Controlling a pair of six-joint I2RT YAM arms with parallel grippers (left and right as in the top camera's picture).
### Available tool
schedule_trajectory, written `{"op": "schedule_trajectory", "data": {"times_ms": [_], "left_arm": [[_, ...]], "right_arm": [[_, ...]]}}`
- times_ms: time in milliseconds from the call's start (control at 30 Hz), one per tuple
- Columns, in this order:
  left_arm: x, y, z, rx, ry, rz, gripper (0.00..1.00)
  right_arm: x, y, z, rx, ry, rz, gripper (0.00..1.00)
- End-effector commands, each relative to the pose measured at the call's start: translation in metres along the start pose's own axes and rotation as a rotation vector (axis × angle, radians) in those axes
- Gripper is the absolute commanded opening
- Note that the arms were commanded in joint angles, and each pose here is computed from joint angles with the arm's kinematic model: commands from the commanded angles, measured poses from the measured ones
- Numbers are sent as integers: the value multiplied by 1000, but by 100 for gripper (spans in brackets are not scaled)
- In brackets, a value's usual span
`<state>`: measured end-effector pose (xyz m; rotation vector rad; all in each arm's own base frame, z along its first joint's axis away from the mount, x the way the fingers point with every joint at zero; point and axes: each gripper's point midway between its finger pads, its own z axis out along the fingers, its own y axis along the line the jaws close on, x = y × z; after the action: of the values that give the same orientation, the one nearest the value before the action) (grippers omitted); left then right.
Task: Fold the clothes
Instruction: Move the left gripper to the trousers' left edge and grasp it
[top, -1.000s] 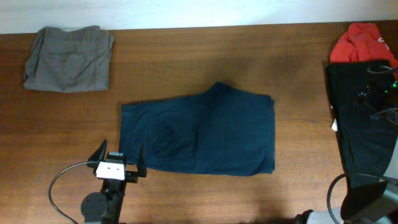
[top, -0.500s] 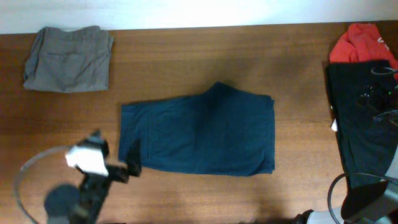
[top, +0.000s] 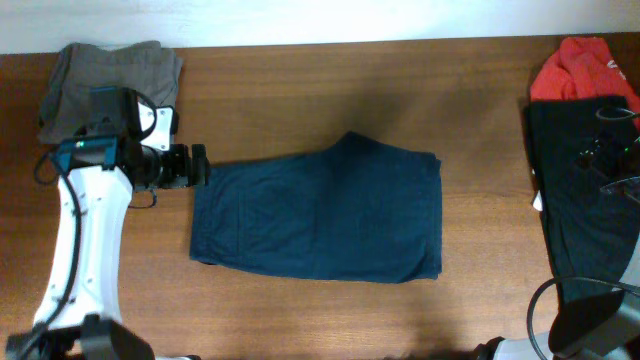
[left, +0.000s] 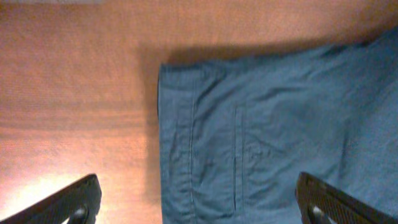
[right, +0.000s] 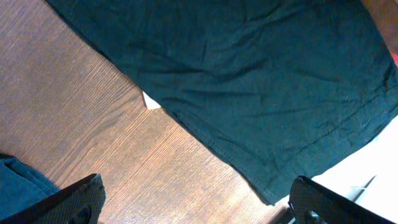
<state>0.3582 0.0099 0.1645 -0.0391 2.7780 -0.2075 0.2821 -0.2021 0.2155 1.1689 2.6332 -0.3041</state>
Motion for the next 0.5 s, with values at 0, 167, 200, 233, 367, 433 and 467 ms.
{"op": "schedule_trajectory", "data": {"times_ms": [0,167,200,233,367,433,467], "left_arm": [[11,9,25,-13,104,-6,99],[42,25,78,62,306,-45,99],[46,17,87,199,321,-30,99],[49,9,91,319,325,-19,99],[63,11,105,387,380,-4,99],[69,11,114,396,411,-18,99],[75,11,119,404,432,-28,99]], "right_arm": [[1,-2,0,7,0,7,98],[1,-2,0,7,0,7,98],[1,-2,0,7,0,7,98],[1,-2,0,7,0,7,98],[1,-2,0,7,0,7,98],[1,-2,0,7,0,7,98],[1,-2,0,7,0,7,98]]}}
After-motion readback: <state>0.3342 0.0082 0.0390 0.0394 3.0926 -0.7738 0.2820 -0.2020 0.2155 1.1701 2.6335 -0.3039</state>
